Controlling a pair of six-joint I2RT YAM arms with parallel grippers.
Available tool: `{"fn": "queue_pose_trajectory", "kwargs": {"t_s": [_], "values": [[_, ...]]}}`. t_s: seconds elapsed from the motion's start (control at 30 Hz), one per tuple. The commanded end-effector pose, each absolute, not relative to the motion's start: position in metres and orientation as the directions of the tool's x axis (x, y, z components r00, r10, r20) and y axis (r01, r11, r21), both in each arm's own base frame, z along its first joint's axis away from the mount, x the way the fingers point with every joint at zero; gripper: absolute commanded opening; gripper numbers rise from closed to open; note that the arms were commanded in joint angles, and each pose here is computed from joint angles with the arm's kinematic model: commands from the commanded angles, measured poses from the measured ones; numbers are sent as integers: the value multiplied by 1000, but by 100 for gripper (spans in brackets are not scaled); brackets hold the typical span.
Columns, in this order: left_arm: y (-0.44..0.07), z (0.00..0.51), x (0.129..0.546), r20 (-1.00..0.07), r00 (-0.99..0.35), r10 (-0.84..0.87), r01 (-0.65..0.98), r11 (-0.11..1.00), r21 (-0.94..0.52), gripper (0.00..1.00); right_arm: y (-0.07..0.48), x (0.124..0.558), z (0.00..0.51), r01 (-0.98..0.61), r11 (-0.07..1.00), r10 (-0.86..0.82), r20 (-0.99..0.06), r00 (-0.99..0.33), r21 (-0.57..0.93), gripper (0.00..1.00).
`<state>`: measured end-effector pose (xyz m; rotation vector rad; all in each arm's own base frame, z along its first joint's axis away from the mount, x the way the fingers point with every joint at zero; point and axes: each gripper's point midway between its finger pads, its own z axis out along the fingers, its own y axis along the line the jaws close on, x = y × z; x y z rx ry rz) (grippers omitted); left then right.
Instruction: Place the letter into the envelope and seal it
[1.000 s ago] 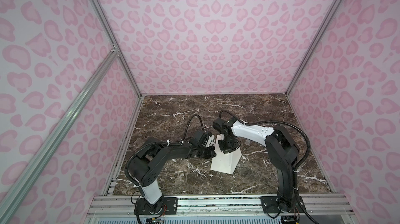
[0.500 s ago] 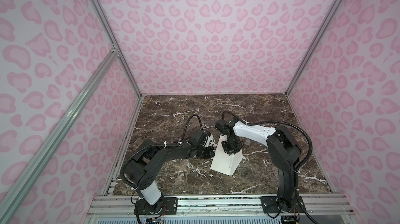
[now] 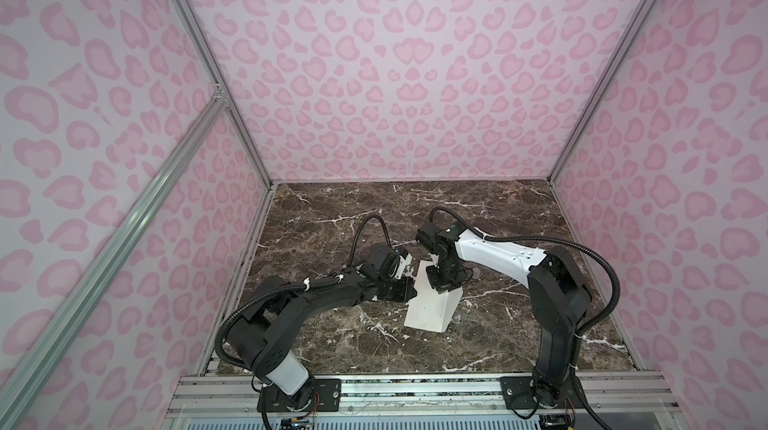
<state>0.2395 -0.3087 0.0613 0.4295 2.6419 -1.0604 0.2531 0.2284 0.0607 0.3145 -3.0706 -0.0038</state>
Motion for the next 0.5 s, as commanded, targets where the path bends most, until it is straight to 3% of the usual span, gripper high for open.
{"fn": "queue_pose_trajectory", "kwargs": {"t_s": [0.0, 0.47], "values": [[-323, 69, 242, -358, -916, 183, 385, 655, -650, 4, 227, 251, 61, -205, 979, -205, 65, -977, 7, 0], [-316, 20, 243, -269, -938, 220, 340, 738, -583, 4, 230, 249, 61, -202, 979, -203, 69, -977, 21, 0]]}}
